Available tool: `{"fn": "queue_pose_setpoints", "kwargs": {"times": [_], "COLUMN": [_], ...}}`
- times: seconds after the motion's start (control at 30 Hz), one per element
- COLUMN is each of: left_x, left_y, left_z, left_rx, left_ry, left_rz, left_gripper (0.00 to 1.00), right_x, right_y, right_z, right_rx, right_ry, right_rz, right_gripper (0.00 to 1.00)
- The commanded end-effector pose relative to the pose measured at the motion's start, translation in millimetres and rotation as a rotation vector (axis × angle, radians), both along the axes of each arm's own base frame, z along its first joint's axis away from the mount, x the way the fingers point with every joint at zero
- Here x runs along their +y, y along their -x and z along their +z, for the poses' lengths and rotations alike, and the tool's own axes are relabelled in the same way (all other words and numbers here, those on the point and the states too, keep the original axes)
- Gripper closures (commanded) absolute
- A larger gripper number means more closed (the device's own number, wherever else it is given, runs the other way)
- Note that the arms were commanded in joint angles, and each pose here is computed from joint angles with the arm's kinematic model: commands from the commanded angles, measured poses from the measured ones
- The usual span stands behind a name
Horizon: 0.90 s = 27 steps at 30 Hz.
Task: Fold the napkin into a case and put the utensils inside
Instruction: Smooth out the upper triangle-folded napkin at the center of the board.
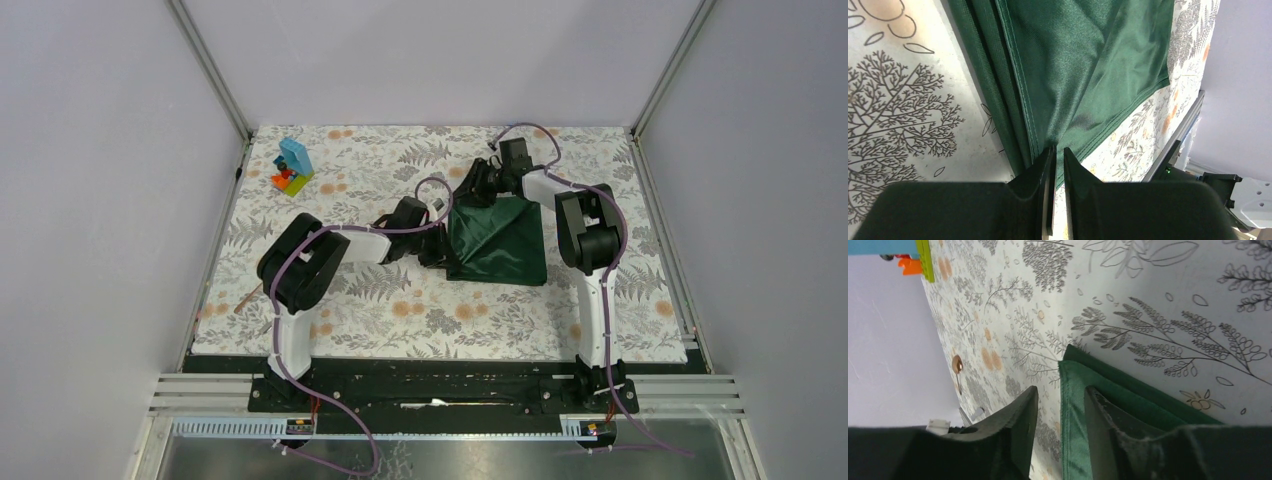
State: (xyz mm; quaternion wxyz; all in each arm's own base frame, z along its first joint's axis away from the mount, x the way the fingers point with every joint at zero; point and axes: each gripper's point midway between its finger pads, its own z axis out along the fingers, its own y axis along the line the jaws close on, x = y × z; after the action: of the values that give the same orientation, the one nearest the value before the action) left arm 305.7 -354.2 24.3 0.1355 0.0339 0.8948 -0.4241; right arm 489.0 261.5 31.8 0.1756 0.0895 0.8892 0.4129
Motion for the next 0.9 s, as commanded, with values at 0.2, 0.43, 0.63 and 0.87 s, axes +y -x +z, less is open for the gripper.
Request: {"fn": "queue_pose_setpoints", "kwargs": {"times": [0.2,0.43,0.63,0.87], "left_x": [10.9,16.3,15.4,15.9], "left_y": [13.6,17.8,17.7,16.9], "left_z": [-14.2,-15.4,-13.4,-13.3], "left_rx": [0.014,0.026,0.029,0.030], "left_ry": [-0.010,-0.015,-0.010,-0.012], "left_rz": [-0.006,0.001,0.002,0.004], "left_gripper": [0.84,0.85,0.84,0.85], "right_x": [-36.9,-85.8,-70.7,-40.9], "right_y": [9.6,52.8,89.0,125.9], "right_z": [114.1,116.2,100.6,86.5], "right_rx": [-0.222,-0.275,-0.270,-0.186], "right_ry": [0.137,0.184,-0.033,-0.261], "right_rz": [0.118,0.040,0.027,0.082], "right_gripper": [0.29,0.00,0.00,0.00]}}
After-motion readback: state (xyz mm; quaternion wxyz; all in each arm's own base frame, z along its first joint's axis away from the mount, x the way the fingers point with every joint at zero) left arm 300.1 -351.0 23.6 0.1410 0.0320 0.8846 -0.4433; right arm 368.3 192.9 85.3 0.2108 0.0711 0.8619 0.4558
